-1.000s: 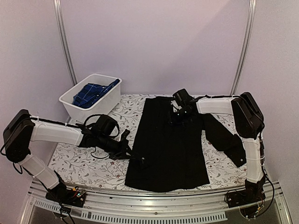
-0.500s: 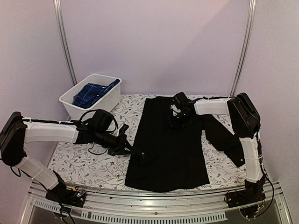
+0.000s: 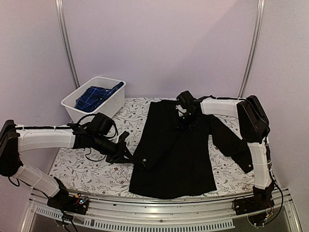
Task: Fold and stack the long sleeve shirts
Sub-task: Smooth out the 1/3-folded shirt at the center of the board, then adjust the sleeve at the center of the board, then pick up the sleeve from the center of the board.
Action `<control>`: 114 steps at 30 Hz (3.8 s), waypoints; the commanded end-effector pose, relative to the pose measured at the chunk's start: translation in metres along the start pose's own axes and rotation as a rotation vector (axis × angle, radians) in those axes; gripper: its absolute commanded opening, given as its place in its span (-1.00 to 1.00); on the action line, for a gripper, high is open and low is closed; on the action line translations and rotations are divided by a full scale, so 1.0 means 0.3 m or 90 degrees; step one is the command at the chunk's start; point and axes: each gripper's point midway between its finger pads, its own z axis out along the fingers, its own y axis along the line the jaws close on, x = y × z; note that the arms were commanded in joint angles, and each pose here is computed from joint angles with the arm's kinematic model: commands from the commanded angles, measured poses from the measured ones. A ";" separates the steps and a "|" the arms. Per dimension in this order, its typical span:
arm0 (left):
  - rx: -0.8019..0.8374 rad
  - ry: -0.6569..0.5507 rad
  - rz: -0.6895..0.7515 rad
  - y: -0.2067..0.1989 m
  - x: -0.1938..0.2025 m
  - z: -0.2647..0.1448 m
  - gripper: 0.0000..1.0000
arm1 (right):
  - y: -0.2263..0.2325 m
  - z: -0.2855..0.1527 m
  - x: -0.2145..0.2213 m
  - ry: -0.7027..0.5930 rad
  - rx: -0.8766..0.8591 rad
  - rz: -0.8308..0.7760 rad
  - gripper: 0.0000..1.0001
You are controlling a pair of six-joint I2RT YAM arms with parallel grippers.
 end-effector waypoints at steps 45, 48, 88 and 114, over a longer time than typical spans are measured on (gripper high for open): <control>0.115 -0.096 0.254 -0.356 -0.376 0.121 0.17 | -0.859 -0.468 0.657 -0.154 0.166 0.616 0.26; 0.112 -0.100 0.251 -0.353 -0.379 0.119 0.17 | -0.874 -0.449 0.632 -0.156 0.163 0.607 -0.32; 0.105 -0.110 0.225 -0.327 -0.424 0.113 0.17 | -0.693 -0.280 0.518 -0.116 0.133 0.458 -0.08; 0.178 -0.117 0.200 -0.380 -0.434 0.107 0.17 | -0.508 -0.536 0.174 -0.255 0.092 0.297 -1.00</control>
